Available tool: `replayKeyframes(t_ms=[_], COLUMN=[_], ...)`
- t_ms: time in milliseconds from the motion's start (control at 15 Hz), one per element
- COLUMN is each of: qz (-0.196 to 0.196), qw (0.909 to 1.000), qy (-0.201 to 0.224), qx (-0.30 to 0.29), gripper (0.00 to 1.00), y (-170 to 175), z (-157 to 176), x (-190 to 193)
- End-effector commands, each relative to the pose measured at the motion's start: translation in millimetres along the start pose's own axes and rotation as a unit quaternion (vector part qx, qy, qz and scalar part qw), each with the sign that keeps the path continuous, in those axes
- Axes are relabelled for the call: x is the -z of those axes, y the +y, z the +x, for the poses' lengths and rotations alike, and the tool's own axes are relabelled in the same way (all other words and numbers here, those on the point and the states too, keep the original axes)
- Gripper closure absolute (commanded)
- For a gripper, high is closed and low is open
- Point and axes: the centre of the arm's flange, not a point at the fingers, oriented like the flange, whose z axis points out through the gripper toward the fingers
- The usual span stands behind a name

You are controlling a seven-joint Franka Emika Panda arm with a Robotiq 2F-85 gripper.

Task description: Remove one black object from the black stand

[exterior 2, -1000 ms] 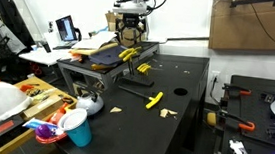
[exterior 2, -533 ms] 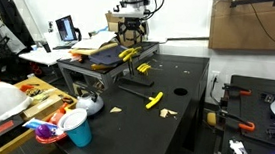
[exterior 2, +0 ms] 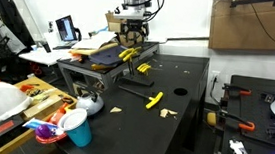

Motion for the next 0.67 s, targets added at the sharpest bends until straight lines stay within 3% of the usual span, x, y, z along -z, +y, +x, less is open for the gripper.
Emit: replayKeyframes(t_ms=[0,600], qz=[-0.011,-0.021], qw=[0.9996,0.9981], qy=[-0.009,-0.030], qx=[-0.023,-0.050], gripper=[0.00,0.00], y=[-2,-5], z=[9,18], x=[-1,-28])
